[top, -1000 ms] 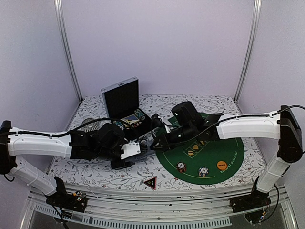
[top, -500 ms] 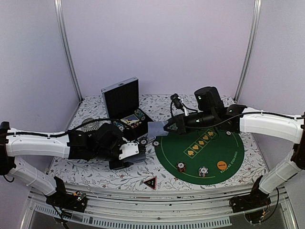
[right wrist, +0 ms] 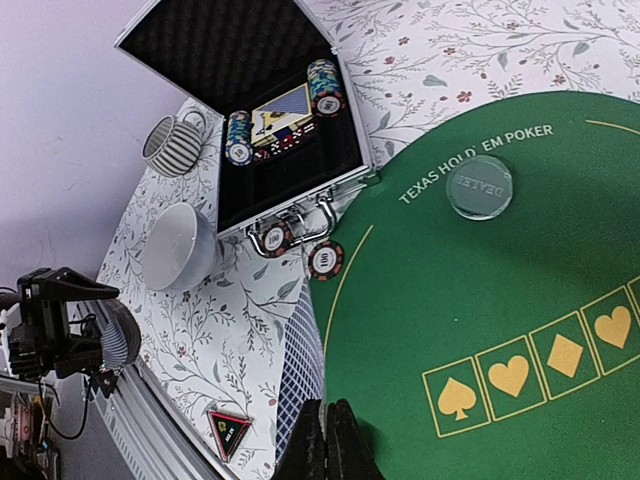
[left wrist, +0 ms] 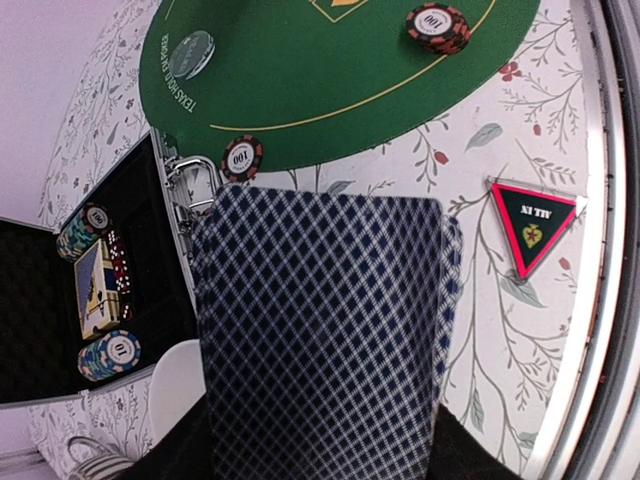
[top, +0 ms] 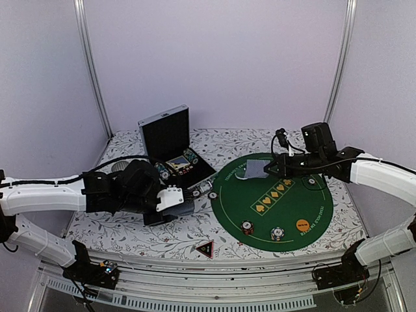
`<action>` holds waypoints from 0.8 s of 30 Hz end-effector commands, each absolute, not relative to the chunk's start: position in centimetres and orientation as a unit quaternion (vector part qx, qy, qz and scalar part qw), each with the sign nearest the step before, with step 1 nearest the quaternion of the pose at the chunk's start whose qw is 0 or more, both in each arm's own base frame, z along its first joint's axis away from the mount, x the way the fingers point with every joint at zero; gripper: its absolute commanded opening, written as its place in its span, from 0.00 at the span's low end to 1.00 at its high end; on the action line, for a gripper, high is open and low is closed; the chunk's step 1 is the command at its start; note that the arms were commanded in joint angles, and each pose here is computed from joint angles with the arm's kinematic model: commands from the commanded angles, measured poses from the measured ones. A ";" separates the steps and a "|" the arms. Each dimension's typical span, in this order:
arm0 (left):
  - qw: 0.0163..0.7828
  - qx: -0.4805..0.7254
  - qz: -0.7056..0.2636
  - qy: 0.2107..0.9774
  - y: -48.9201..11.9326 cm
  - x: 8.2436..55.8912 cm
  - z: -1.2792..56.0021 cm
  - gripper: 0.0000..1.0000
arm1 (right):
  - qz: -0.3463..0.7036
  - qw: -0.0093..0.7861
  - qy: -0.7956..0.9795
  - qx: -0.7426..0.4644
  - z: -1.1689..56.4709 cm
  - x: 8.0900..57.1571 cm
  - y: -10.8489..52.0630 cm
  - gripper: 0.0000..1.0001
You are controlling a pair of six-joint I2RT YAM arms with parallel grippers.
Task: Distribute texas hold em gaming equipment
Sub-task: Place the poker card at the center of the board.
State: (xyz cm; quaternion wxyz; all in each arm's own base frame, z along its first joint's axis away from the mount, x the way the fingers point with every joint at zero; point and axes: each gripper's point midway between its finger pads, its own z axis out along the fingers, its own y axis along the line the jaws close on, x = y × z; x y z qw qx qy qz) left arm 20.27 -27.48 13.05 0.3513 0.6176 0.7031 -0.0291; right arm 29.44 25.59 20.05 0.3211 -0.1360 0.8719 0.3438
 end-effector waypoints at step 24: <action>0.413 0.585 -0.064 0.695 -28.2 23.0 17.0 0.60 | 0.333 0.280 0.892 -0.125 17.4 32.5 25.3 0.02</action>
